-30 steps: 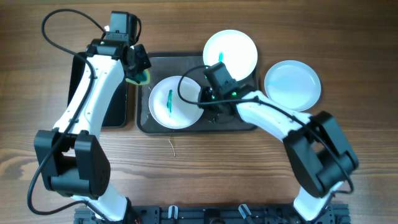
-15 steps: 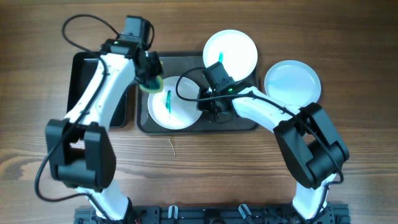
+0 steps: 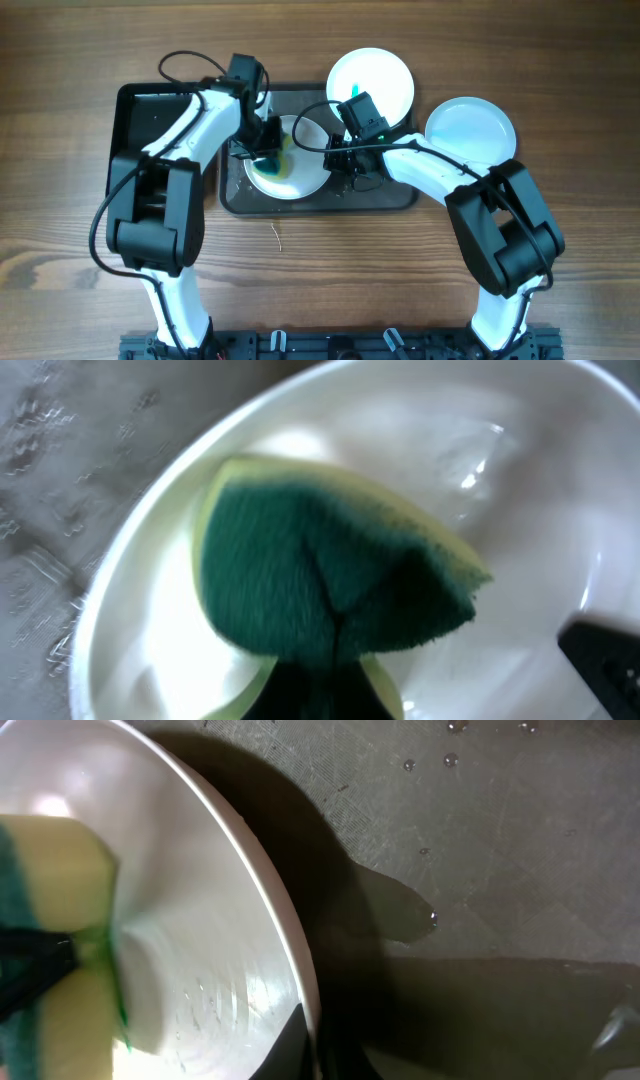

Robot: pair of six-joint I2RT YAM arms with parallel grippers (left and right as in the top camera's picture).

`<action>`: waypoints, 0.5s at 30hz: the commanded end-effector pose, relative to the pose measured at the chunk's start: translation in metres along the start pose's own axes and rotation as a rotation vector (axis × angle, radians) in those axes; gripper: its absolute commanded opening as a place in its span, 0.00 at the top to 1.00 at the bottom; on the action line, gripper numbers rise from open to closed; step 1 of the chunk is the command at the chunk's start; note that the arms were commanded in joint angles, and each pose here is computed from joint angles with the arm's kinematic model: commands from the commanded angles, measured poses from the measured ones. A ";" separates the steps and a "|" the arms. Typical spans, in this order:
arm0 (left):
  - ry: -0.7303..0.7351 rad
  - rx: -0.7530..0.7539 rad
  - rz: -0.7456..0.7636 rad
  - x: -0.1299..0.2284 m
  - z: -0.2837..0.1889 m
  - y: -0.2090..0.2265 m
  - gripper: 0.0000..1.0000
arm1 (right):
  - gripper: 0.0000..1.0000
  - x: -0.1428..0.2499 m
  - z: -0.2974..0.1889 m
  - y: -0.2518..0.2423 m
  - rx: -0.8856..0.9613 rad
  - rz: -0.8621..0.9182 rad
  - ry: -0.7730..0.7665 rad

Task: Clean dirty plates on tray and stack at the side
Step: 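Scrub the second plate with the sponge in the left gripper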

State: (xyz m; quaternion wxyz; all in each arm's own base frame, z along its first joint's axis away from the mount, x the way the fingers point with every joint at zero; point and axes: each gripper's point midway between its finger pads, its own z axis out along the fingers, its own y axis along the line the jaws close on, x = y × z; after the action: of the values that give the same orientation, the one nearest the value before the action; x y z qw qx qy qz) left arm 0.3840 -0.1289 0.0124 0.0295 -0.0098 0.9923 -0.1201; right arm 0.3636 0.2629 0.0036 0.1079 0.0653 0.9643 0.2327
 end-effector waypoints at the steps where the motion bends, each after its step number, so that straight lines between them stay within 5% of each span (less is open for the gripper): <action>1: 0.028 0.009 -0.017 0.011 0.033 -0.004 0.96 | 0.96 0.001 0.005 0.007 -0.032 -0.027 0.023; 5: 0.030 0.036 -0.055 0.012 0.053 -0.012 0.96 | 0.96 0.001 0.005 0.007 -0.031 -0.027 0.025; 11: 0.098 0.491 0.251 0.034 0.034 -0.095 0.96 | 0.96 0.003 0.005 0.006 -0.027 -0.025 0.029; 15: 0.041 0.413 0.195 0.016 0.039 -0.084 0.96 | 0.96 0.004 0.005 0.005 -0.023 -0.023 0.035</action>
State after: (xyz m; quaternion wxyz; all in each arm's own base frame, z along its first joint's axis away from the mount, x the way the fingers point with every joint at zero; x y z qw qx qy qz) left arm 0.3926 -0.1973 0.0091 0.0604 0.0783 0.9562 -0.2753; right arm 0.3677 0.2557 0.0027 0.1099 0.0730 0.9645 0.2286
